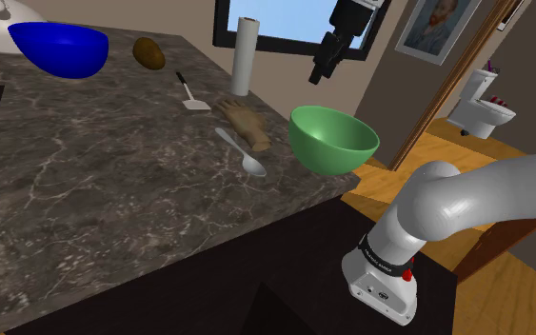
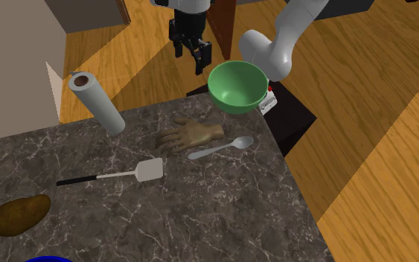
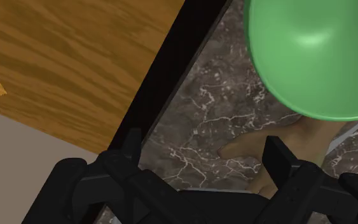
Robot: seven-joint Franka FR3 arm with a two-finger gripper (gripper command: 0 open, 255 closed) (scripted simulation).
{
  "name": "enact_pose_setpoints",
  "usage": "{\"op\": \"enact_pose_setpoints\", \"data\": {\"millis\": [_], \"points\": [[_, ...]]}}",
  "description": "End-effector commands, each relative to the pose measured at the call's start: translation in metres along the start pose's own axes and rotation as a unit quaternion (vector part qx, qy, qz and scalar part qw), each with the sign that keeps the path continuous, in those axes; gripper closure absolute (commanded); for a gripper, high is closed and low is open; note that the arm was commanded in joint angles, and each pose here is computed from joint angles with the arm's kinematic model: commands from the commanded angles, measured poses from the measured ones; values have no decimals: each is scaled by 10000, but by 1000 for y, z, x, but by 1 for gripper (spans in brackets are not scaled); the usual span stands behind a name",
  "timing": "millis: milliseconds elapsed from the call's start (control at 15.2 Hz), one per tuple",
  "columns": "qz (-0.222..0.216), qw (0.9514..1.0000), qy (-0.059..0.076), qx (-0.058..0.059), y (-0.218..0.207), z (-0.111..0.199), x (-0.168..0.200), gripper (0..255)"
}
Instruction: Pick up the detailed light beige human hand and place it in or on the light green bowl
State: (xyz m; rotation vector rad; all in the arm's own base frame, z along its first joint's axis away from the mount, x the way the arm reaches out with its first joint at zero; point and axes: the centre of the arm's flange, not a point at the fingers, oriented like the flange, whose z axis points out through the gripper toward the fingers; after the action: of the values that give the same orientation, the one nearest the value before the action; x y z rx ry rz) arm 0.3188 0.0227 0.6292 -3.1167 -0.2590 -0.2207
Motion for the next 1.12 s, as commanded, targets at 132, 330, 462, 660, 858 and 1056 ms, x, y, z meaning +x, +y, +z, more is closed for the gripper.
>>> {"op": "enact_pose_setpoints", "data": {"millis": [132, 330, 462, 660, 858, 1056], "points": [[254, 9997, -46, 19, -23, 12, 2, 0], [634, 9979, -114, 48, -57, 31, 6, 0], [887, 9959, -160, 67, -79, 43, 10, 0], [1265, 9917, -228, 95, -112, 61, 19, 0], [1642, 9859, -295, 123, -145, 79, 29, 0], [1830, 9825, -329, 138, -161, 94, 35, 0]]}}
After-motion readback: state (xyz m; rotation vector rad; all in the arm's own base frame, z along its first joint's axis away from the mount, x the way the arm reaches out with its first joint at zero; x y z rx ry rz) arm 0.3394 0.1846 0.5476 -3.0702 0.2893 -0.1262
